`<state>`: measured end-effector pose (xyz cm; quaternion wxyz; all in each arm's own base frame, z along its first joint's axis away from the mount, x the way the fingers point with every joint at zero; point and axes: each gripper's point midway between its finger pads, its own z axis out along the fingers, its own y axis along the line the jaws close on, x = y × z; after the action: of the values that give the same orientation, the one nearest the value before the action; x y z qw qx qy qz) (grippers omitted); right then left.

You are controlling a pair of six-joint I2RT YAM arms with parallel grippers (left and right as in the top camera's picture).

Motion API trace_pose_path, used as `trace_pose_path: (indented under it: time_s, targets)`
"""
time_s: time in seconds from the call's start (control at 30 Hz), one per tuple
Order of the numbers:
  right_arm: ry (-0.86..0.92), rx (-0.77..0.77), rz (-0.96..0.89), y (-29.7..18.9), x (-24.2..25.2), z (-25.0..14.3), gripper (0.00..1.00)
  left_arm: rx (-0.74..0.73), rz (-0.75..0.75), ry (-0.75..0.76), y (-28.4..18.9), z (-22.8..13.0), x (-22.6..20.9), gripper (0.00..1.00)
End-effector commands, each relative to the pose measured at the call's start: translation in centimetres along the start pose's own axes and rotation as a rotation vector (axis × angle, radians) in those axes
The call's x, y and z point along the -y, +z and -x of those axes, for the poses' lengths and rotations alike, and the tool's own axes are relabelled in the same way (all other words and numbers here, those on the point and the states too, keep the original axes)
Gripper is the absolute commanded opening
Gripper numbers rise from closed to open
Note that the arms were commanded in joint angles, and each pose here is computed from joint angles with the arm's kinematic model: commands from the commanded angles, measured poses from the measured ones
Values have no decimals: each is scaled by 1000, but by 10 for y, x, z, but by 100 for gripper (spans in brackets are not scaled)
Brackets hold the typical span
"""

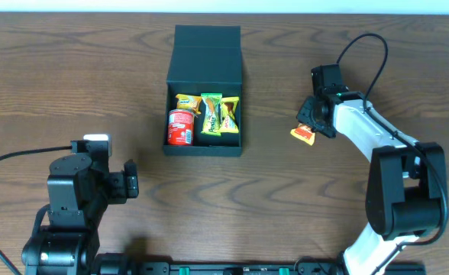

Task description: Pack container

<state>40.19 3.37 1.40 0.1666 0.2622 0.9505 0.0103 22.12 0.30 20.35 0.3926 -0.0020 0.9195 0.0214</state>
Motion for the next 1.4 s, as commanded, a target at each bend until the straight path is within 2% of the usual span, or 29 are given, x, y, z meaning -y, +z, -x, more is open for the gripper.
trace_pose_path:
  time_s: [0.0, 0.3, 0.67, 0.9, 1.03, 1.17, 1.37]
  targets:
    - [20, 18, -17, -1, 5, 4, 33, 5, 21, -10, 0, 0, -4, 96]
    - [-14, 17, -16, -1, 5, 4, 27, 8, 21, -10, 0, 1, -4, 96]
    - [-292, -22, 73, -21, -20, 11, 25, 11, 23, -10, 0, 1, -4, 95]
    - [-485, 63, 133, -70, -67, 41, 24, 30, 73, -12, 0, 6, -13, 95]
    - [-556, 109, 188, -97, -99, 45, 24, 31, 73, -12, 0, 6, -13, 95]
    - [-646, 150, 245, -121, -136, 35, 25, 31, 76, -12, -1, 6, -13, 95]
    - [-756, 159, 304, -138, -176, -2, 25, 31, 76, -12, -1, 6, -13, 96]
